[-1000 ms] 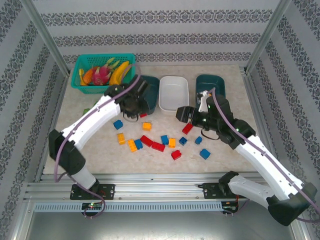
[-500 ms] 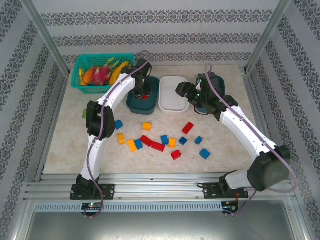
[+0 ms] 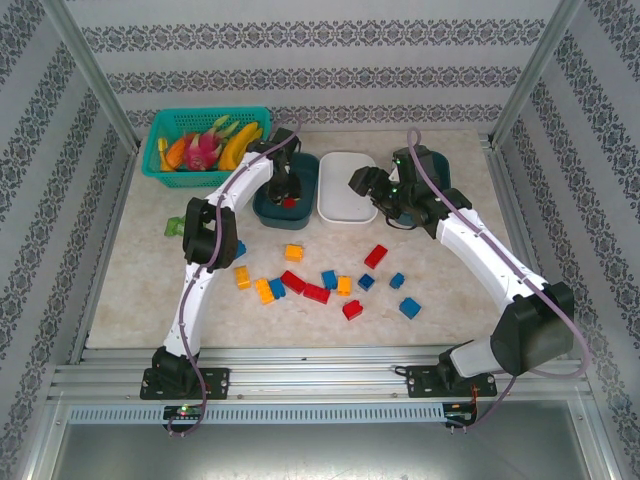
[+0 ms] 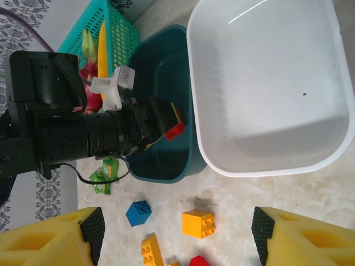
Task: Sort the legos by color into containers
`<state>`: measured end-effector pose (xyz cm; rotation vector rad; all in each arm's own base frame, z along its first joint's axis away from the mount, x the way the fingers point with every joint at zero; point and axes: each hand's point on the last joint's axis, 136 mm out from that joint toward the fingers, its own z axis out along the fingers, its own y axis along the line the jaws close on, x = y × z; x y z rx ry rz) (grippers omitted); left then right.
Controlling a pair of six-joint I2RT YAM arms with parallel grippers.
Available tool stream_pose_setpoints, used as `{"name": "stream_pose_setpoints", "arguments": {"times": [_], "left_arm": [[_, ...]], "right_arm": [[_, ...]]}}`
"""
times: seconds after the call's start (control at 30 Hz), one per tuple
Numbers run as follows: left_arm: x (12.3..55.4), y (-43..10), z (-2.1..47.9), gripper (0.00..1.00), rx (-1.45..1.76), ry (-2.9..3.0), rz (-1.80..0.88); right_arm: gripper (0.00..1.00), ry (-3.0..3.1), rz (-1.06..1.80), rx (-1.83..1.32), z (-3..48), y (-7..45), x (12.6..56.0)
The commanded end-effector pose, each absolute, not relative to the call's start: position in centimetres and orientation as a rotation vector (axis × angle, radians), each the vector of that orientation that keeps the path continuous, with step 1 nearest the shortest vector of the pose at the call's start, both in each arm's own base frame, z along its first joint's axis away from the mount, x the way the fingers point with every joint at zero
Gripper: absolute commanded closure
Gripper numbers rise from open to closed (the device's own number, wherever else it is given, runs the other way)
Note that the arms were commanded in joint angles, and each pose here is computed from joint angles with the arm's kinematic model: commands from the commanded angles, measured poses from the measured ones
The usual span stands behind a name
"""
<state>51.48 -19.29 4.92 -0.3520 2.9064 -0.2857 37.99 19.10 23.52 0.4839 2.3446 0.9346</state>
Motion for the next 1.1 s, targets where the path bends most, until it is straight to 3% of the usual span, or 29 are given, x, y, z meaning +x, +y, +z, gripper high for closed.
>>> {"name": "stream_pose_setpoints", "arguments": {"times": [0.0,0.2,0.57,0.73,0.87,1.07], "left_arm": [[51.8,-18.7,4.7,0.52,-0.352,2.916,-0.292],[52.3,-18.4,9.3,0.34,-0.343,2.83,-0.304],[49.5,-19.3,24.4,0.17,-0.225,2.584,-0.489],[43.3,-22.5,27.5,0.11,-0.015,2.524,-0.644],[35.8,-25.0,26.1,0.07,0.148,2.506,-0.764],[25.9,-25.7,21.4,0.04,0.215,2.507,-0.856]], "right_arm": [[0.27,2.375,0.917,0.519,22.8,18.4,37.3],[0.27,2.384,0.819,0.481,24.0,17.1,36.2],[0.32,2.5,0.547,0.514,25.7,12.7,31.0],[0.32,2.638,0.338,0.706,21.8,9.2,25.2],[0.31,2.736,0.275,0.874,16.1,7.7,20.8],[0.24,2.832,0.312,1.056,8.5,8.3,17.9]]}}
